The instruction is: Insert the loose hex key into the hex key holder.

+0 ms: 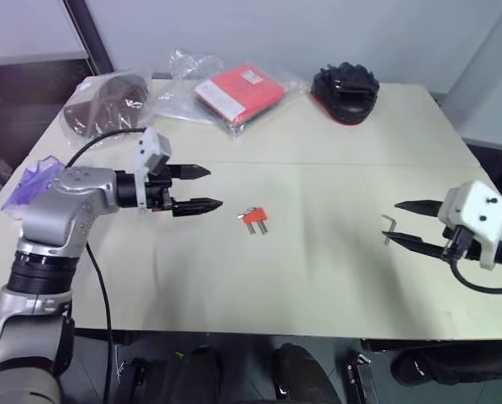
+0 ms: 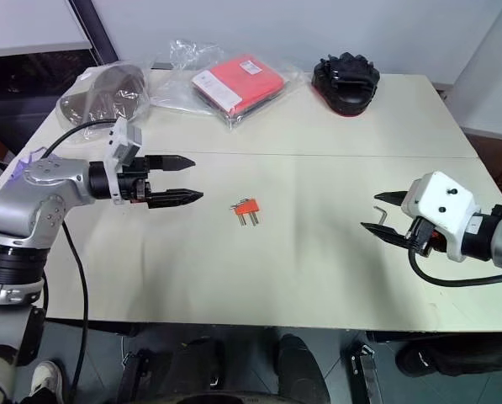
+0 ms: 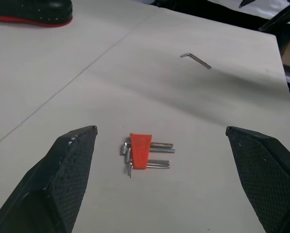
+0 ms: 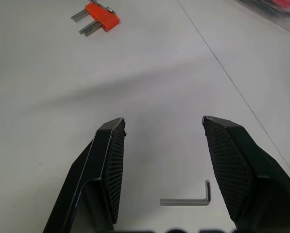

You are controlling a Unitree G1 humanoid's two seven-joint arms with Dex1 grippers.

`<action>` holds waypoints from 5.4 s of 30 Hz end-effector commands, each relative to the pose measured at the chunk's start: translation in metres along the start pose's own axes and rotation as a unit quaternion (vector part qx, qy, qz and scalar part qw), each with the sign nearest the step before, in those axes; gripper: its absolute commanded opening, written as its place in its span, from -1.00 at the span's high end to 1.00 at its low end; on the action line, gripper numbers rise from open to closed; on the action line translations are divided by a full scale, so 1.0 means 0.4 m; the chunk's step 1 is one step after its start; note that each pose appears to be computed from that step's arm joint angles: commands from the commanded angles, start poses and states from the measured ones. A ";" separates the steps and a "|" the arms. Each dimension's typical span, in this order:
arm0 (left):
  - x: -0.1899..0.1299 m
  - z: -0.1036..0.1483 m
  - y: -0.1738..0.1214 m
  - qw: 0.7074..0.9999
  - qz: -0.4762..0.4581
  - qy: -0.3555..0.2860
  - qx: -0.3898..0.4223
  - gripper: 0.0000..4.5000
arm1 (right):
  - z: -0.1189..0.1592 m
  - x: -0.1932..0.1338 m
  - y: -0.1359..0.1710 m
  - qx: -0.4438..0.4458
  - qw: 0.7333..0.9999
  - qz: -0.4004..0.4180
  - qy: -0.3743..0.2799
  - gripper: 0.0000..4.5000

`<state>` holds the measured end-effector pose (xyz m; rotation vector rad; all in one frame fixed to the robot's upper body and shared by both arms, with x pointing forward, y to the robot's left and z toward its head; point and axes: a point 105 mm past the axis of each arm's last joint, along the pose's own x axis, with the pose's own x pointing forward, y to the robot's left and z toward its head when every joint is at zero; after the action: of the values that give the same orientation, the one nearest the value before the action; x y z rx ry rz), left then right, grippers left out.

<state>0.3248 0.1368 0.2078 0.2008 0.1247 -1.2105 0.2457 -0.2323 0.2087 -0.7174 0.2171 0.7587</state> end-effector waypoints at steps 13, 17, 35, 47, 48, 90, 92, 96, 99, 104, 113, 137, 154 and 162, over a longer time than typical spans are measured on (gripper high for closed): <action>0.005 0.007 0.013 0.999 0.032 -0.008 0.021 -0.97 | 0.029 0.083 -0.013 -0.025 0.997 -0.047 -0.053 -0.17; 0.009 -0.025 0.046 0.996 0.072 0.008 0.045 -0.97 | 0.024 0.202 -0.017 -0.028 0.992 -0.095 -0.079 -0.17; -0.012 -0.038 0.074 0.992 0.110 -0.002 0.052 -0.97 | 0.018 0.468 0.130 0.045 0.993 -0.046 -0.095 -0.17; -0.017 -0.038 0.070 0.992 0.115 -0.006 0.053 -0.97 | 0.015 0.508 0.165 0.048 0.995 -0.012 -0.092 -0.17; -0.017 -0.037 0.070 0.992 0.115 -0.006 0.054 -0.97 | 0.016 0.510 0.169 0.049 0.994 -0.008 -0.093 -0.17; -0.001 -0.034 0.050 0.992 0.117 -0.017 0.049 -1.00 | 0.053 0.606 0.205 0.180 0.972 0.088 -0.119 -0.34; -0.001 -0.033 0.050 0.992 0.118 -0.017 0.049 -1.00 | 0.048 0.608 0.207 0.175 0.974 0.089 -0.116 0.05; -0.001 -0.034 0.053 0.992 0.118 -0.019 0.046 -1.00 | 0.041 0.610 0.212 0.166 0.976 0.092 -0.110 0.90; 0.019 -0.034 0.057 0.993 0.108 -0.022 0.045 -1.00 | 0.041 0.599 0.204 0.136 0.981 0.082 -0.110 0.97; 0.044 -0.022 0.067 0.994 0.097 -0.031 0.049 -1.00 | 0.027 0.581 0.216 0.126 0.983 0.092 -0.100 0.97; 0.051 -0.023 0.061 0.994 0.091 -0.032 0.051 -1.00 | 0.029 0.590 0.234 0.157 0.978 0.083 -0.107 0.58; 0.032 -0.020 0.045 0.993 0.103 -0.031 0.048 -1.00 | 0.070 0.668 0.229 0.158 0.974 0.103 -0.123 -0.48; 0.020 -0.023 0.047 0.993 0.108 -0.028 0.043 -1.00 | 0.109 0.689 0.258 0.153 0.969 0.141 -0.132 -0.48; 0.014 -0.024 0.047 0.992 0.114 -0.027 0.044 -1.00 | 0.099 0.698 0.259 0.156 0.969 0.145 -0.124 -0.48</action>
<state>0.3469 0.1375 0.1804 0.2281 0.0653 -1.0009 0.3766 -0.0066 0.0788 -0.2890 0.1602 1.0271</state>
